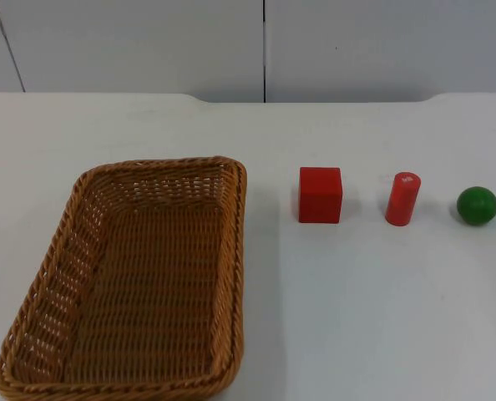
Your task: Pick up the basket with the left hand and place the object to the left of the red cylinder into the basket with the right hand.
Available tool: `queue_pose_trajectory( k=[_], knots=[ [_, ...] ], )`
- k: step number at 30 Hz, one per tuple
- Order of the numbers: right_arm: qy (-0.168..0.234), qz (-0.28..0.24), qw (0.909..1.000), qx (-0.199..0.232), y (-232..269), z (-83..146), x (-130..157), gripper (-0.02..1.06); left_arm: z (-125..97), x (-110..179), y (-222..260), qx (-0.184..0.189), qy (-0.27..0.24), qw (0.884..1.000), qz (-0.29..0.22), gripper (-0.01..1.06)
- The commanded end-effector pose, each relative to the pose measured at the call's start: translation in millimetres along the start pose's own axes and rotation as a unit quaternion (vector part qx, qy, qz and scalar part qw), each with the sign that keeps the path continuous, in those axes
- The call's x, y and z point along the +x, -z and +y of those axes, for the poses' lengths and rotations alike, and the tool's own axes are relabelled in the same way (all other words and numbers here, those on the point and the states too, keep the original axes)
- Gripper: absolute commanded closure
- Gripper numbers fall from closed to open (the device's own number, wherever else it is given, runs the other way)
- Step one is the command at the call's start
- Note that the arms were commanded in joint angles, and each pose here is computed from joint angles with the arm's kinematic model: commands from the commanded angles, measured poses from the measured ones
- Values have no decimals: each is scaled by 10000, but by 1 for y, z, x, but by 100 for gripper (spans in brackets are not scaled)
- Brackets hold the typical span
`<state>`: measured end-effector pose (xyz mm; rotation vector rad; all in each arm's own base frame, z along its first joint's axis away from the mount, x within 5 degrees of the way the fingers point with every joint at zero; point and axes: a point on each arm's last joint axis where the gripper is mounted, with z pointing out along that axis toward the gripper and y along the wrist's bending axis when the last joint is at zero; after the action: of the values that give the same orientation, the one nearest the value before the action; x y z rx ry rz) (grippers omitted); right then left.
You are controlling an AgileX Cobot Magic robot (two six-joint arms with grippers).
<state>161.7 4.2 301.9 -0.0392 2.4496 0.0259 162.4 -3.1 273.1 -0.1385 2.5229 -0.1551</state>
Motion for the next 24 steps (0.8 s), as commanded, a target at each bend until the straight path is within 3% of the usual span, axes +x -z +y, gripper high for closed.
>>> queue_pose_trajectory(
  k=[1, 6, 14, 20, 24],
  knots=[
    [11, 129, 9999, 10, -8, -1, -4, -1, 0, -6, -12, 11, 37, 10000, 82, 0],
    [5, 522, 9986, 1, -21, -1, -3, -1, 1, -9, -33, 35, 50, 9991, 425, 0],
    [20, 508, 9987, 1, -21, -1, -3, -1, -2, -17, -52, 239, -47, 9977, 636, 0],
    [41, 484, 9988, 1, -21, -1, -4, -1, -3, -45, -76, 244, -103, 9962, 835, 0],
    [43, 460, 9989, 2, -21, -1, -4, -1, -6, -63, -103, 450, -131, 9930, 1080, 0]
  ],
)
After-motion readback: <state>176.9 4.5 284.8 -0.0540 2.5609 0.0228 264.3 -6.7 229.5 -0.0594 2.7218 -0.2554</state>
